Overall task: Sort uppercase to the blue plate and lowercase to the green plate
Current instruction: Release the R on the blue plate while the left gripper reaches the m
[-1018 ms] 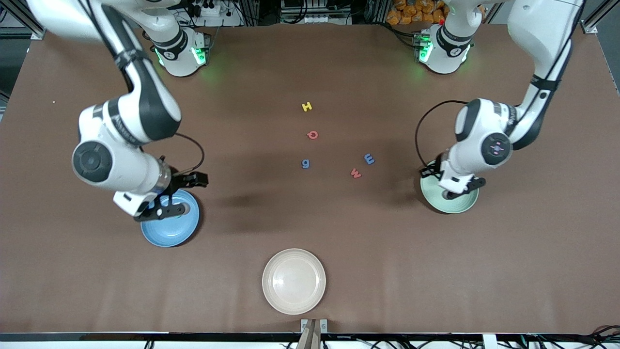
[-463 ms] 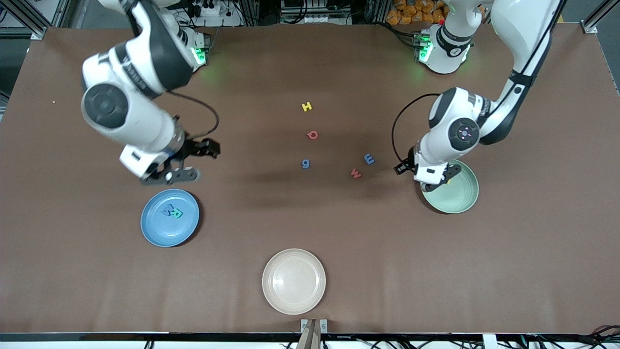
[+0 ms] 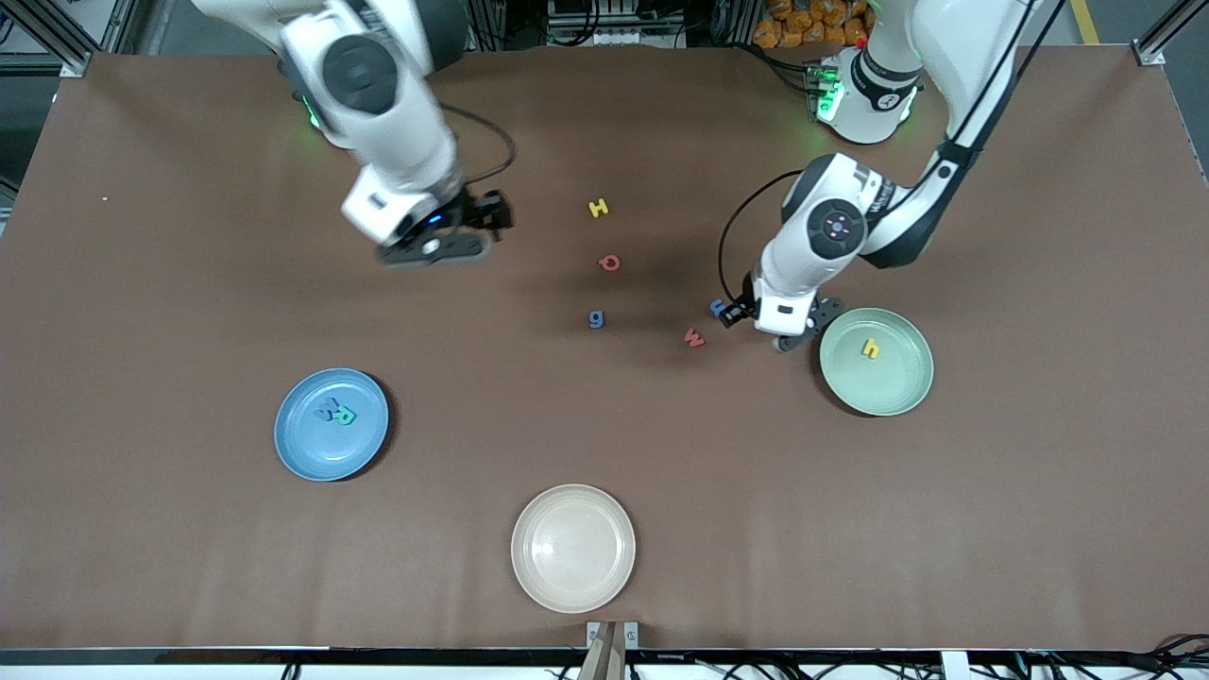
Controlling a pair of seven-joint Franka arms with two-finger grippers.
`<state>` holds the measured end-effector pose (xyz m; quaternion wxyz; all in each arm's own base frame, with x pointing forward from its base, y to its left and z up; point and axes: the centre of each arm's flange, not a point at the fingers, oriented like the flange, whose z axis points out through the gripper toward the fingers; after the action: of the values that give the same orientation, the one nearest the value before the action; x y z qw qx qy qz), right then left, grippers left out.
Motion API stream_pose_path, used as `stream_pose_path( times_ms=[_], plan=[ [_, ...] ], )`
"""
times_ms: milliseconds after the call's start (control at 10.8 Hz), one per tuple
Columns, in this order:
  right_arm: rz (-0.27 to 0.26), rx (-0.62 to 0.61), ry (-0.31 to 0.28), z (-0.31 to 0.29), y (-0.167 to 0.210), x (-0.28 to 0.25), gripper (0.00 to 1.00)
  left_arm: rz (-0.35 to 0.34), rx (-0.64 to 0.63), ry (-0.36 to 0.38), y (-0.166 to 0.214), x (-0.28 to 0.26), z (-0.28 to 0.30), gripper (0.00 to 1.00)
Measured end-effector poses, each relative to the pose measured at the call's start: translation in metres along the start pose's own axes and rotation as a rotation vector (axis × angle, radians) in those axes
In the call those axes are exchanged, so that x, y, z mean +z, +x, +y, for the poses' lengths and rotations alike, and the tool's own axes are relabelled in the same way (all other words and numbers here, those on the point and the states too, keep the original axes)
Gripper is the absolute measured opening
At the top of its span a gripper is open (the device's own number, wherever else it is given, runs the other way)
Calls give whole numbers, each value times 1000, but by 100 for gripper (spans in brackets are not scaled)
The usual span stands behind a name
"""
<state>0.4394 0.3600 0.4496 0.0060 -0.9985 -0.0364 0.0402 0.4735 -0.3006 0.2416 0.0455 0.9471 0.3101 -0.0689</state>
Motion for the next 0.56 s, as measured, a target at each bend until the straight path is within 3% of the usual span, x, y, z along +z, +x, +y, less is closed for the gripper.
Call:
stream_pose_path(
  times_ms=[555],
  plan=[
    [61, -50, 57, -77, -106, 105, 100, 24, 20, -5, -16, 31, -2, 59]
  ],
)
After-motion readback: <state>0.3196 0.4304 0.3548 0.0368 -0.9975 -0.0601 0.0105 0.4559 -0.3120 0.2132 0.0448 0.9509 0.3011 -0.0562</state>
